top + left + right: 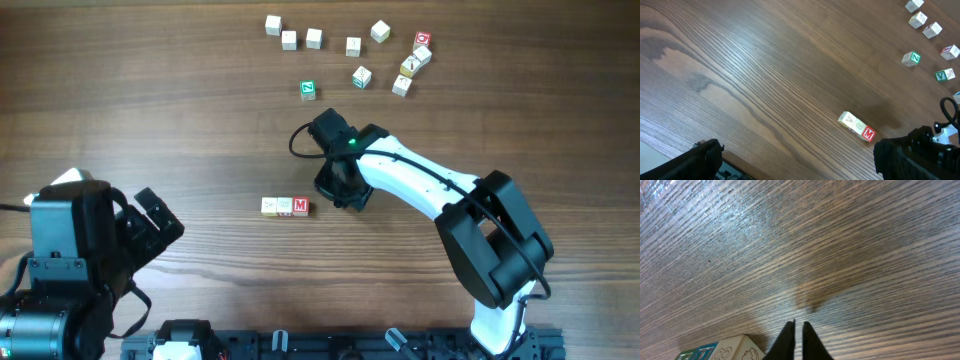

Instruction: Form a horizontal line

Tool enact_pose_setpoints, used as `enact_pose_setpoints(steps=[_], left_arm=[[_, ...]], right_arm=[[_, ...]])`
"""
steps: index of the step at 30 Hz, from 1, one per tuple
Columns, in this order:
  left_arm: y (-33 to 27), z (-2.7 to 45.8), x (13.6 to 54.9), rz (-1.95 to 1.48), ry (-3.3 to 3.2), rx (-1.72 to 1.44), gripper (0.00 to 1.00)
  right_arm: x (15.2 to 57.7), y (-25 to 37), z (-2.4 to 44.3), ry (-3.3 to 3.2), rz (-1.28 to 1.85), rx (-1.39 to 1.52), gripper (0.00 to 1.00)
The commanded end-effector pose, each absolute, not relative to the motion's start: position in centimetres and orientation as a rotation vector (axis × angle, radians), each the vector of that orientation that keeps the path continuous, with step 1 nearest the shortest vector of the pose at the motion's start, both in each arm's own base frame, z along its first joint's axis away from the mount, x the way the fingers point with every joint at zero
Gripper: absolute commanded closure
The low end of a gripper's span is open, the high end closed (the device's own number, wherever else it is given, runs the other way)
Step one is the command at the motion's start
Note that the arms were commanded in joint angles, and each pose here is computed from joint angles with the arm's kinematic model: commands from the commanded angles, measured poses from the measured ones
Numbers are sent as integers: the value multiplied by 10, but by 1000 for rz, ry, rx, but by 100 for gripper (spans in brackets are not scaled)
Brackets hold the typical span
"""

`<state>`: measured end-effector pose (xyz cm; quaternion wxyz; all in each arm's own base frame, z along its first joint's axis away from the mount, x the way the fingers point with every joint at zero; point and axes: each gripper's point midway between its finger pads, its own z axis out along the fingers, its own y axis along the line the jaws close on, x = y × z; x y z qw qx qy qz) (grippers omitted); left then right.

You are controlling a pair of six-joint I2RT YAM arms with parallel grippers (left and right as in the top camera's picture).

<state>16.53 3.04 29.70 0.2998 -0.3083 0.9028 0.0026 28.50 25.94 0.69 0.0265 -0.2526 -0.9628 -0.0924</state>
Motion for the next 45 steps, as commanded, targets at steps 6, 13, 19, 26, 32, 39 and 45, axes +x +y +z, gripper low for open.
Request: enact_pose_setpoints(steps=[6, 13, 19, 26, 32, 39, 45], left_arm=[[30, 298, 165, -3, 2393, -821, 0], [30, 298, 165, -3, 2393, -821, 0], [30, 298, 165, -3, 2393, -821, 0], [30, 298, 165, -3, 2393, -821, 0], [30, 298, 165, -3, 2393, -821, 0], [30, 298, 165, -3, 2393, -821, 0], [30, 298, 165, -3, 2393, -821, 0]], right_arm=[[287, 251, -2, -2994, -220, -811, 90], [287, 250, -2, -2999, -213, -814, 90], [288, 249, -2, -3004, -206, -815, 90], [287, 250, -2, -2998, -213, -812, 90], [287, 252, -2, -2993, -223, -811, 89], [286, 256, -1, -2979, -254, -804, 95], [280, 268, 1, -2922, -333, -780, 95]])
